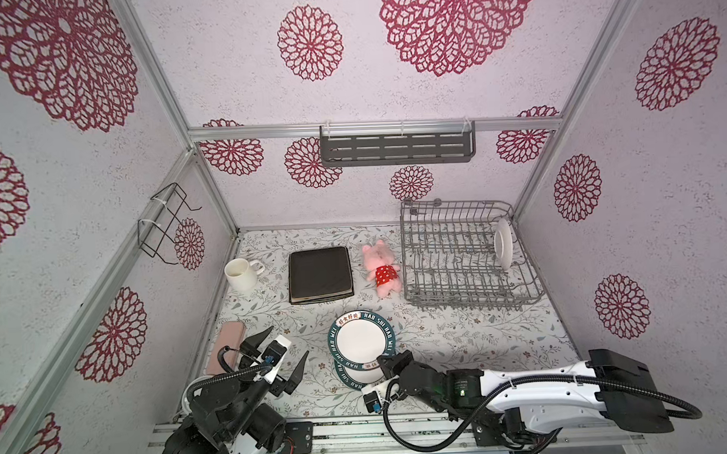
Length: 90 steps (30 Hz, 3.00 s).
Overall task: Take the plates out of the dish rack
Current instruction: 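Lower the white plate onto the green-rimmed plate stack with the right gripper, then open the right gripper and move it back over the rack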
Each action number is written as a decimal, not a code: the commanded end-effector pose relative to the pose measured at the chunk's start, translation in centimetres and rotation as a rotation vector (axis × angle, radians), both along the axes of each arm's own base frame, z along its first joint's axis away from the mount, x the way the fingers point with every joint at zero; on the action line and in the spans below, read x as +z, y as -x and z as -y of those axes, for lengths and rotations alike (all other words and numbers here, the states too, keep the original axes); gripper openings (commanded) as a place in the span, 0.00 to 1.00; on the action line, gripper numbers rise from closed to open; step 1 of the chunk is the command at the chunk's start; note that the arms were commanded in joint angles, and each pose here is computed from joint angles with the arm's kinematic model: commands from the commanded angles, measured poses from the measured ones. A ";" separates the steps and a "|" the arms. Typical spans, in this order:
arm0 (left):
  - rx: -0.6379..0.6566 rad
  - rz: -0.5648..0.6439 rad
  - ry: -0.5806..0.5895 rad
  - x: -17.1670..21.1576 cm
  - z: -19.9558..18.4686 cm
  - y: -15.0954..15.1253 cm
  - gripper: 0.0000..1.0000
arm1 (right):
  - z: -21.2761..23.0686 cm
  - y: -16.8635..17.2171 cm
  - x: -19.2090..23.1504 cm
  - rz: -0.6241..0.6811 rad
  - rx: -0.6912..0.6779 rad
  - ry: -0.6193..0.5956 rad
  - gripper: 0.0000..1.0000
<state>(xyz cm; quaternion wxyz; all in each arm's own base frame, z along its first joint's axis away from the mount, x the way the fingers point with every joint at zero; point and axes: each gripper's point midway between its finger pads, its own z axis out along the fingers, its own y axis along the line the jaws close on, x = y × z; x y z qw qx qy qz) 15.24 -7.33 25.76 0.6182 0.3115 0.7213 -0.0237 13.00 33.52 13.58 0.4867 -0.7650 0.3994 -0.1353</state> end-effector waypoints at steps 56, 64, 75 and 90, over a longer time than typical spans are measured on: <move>-0.034 0.035 0.008 0.4 0.4 0.4 0.97 | -0.2 1.8 -5.1 -0.111 -0.037 0.074 0.42; -0.034 0.038 0.010 0.5 0.4 0.3 0.97 | -0.1 2.4 -5.2 -0.145 -0.013 0.091 0.50; -0.034 0.039 0.010 0.5 0.3 0.4 0.97 | -0.5 3.0 -5.3 -0.199 -0.001 0.101 0.60; -0.027 0.027 0.000 0.2 0.4 0.2 0.97 | 0.5 0.4 -0.2 -0.310 -0.144 -0.073 0.75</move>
